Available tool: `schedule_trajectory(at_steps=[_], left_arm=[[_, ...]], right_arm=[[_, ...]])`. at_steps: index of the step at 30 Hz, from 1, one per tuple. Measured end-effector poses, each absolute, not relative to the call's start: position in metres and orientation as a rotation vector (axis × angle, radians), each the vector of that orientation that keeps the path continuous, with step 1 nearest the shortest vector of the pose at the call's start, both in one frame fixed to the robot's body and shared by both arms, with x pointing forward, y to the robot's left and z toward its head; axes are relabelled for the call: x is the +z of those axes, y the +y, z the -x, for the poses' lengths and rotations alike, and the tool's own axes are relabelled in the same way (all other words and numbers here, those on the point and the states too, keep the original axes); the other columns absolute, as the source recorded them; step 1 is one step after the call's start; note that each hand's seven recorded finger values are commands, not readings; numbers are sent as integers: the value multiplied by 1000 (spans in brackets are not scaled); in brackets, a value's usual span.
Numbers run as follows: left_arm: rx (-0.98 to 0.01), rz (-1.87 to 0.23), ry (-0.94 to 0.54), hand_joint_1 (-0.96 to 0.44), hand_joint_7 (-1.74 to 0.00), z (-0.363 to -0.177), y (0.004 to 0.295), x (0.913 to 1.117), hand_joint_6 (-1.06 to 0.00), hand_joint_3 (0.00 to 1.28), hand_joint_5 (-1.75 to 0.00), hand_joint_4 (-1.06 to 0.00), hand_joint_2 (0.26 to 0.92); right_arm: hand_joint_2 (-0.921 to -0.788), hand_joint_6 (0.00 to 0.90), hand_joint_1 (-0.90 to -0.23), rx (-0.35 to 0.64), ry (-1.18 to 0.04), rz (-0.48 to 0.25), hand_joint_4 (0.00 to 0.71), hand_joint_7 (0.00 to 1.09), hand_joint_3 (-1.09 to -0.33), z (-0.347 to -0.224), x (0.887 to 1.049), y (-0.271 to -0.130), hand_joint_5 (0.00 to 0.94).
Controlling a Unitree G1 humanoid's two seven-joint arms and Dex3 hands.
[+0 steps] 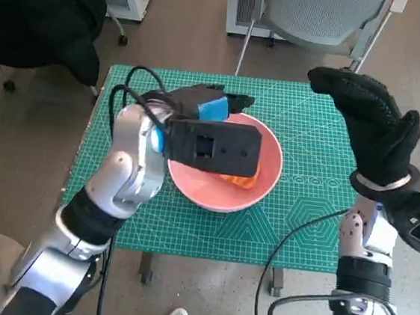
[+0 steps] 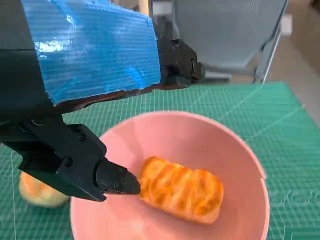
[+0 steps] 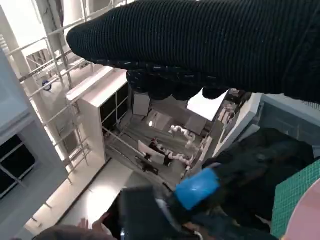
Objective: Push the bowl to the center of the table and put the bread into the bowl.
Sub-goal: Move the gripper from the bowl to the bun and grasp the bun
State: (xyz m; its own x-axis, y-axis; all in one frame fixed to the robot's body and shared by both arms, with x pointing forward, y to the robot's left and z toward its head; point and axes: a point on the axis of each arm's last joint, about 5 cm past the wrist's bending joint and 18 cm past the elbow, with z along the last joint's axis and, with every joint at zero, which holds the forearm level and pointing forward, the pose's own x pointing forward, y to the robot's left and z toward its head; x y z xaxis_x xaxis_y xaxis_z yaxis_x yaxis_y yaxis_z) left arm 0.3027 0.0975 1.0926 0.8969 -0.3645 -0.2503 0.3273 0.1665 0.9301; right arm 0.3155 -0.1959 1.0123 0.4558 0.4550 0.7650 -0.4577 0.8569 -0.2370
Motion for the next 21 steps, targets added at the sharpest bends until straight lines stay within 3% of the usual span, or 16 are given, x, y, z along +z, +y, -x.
schedule_trajectory(at_steps=[12, 21], left_arm=[[-431, -1298, -133, -160, -9, -276, 123, 1109, -174, 48, 1, 1, 695], [-309, -1316, -227, -128, -12, -246, 149, 1136, -183, 32, 1, 1, 692]], right_arm=[[-921, 342, -668, 582, -936, -9, 389, 303, -991, -317, 1011, -194, 6], [-921, 346, -667, 592, -938, -14, 400, 303, -990, -319, 1012, -192, 9]])
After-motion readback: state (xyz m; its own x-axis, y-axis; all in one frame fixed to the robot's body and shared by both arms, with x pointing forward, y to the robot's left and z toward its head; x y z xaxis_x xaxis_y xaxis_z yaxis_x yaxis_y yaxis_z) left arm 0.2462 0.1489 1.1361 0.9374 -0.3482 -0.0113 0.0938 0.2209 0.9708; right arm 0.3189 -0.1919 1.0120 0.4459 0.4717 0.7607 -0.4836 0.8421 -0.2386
